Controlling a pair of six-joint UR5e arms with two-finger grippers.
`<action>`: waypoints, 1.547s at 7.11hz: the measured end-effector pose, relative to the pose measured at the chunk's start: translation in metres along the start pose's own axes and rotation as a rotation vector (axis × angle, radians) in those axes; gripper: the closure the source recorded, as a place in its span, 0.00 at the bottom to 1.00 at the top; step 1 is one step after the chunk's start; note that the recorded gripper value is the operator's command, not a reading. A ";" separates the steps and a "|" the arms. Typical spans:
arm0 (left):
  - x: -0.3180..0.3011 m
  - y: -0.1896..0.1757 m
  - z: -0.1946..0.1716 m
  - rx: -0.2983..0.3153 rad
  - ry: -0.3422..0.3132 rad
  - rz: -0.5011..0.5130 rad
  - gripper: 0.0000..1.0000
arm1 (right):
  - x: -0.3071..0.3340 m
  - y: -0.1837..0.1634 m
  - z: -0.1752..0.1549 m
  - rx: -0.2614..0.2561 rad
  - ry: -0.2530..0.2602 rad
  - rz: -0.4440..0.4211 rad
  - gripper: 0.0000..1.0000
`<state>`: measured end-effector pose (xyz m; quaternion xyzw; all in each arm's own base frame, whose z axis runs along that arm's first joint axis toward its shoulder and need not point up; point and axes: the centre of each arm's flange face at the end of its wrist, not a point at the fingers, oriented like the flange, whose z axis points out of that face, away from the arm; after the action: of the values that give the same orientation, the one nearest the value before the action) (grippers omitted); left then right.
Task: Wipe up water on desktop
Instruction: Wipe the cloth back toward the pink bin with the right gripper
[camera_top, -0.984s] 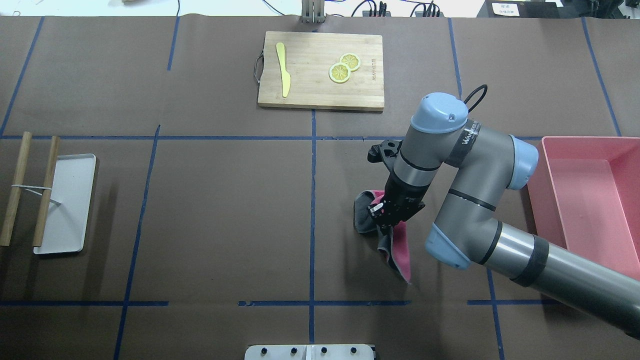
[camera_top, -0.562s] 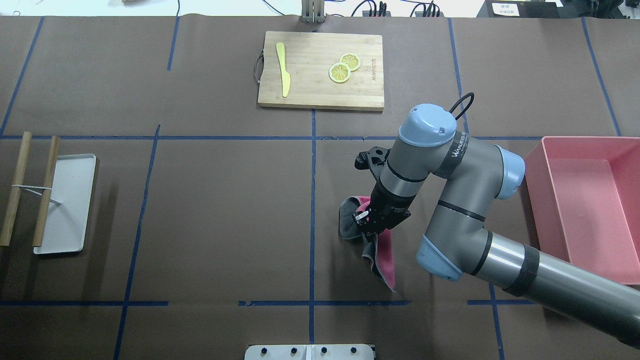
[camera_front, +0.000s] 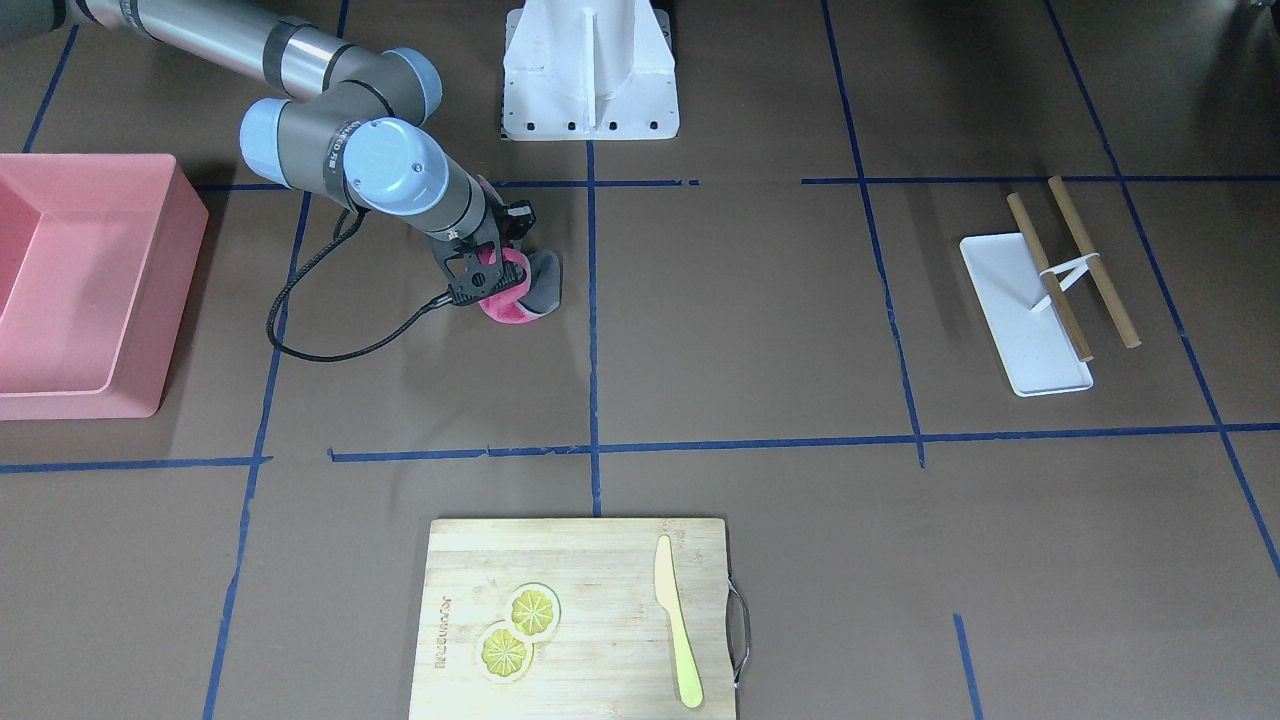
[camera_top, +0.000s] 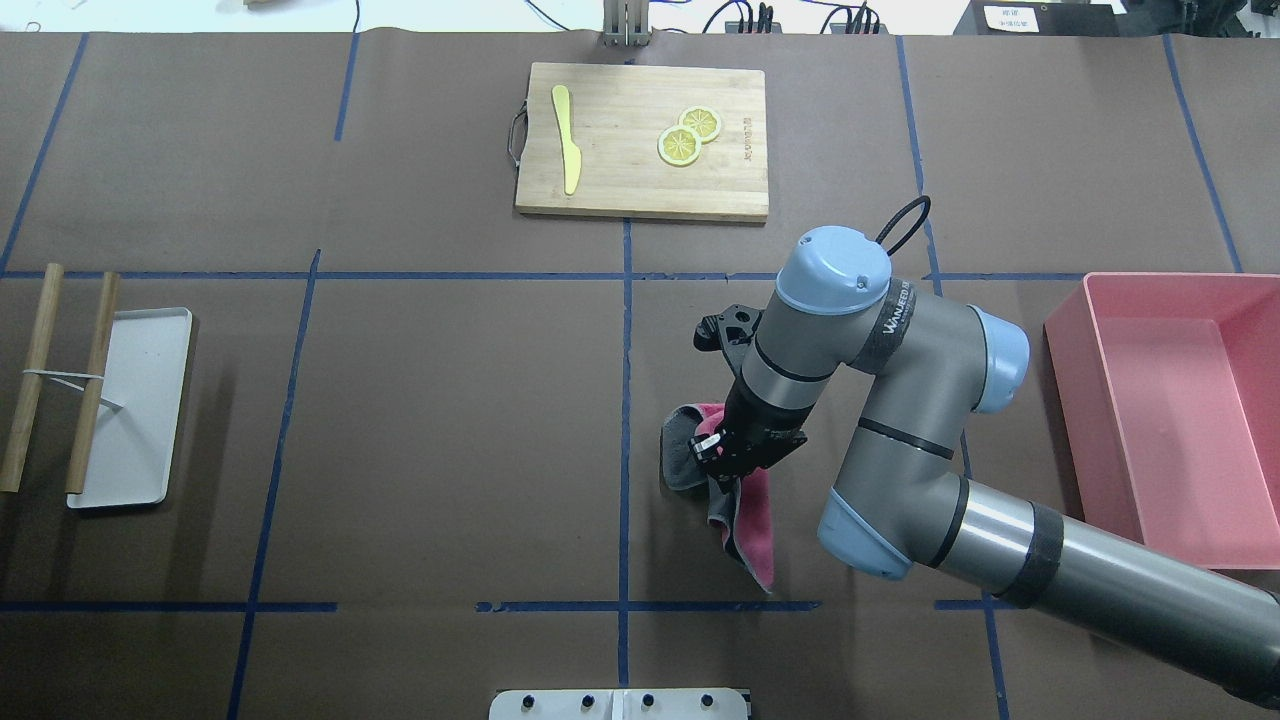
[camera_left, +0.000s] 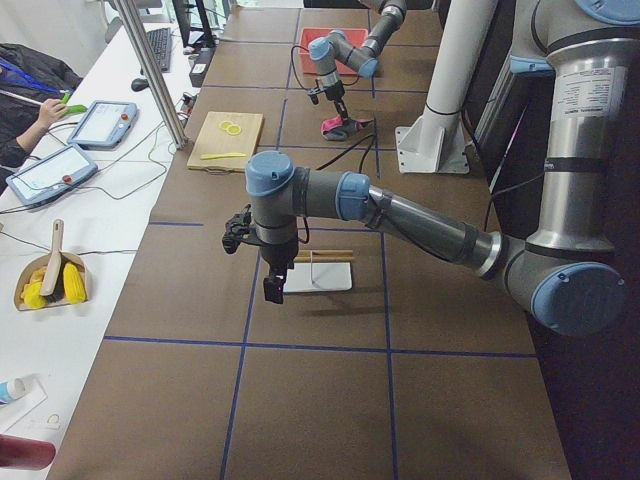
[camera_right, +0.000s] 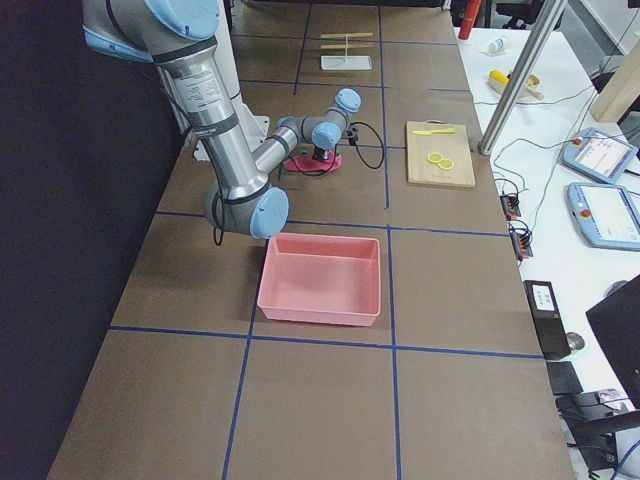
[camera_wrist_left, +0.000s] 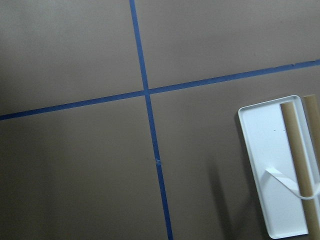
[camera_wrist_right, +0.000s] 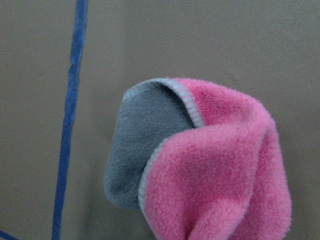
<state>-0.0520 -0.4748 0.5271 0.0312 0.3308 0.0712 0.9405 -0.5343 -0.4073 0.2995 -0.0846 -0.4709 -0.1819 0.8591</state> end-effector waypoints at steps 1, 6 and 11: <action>-0.001 0.000 0.001 -0.001 0.002 0.000 0.00 | 0.014 -0.009 -0.013 0.027 0.009 0.018 0.97; 0.002 -0.003 -0.004 0.012 0.001 0.006 0.00 | 0.119 -0.032 -0.065 0.093 0.042 0.164 0.97; -0.007 -0.003 0.007 0.000 0.002 0.000 0.00 | 0.184 0.007 -0.081 0.070 0.028 0.243 0.96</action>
<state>-0.0526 -0.4790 0.5363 0.0311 0.3319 0.0711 0.9401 -0.3784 -0.4693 0.4101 -0.1084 -0.4513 -0.0611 0.8836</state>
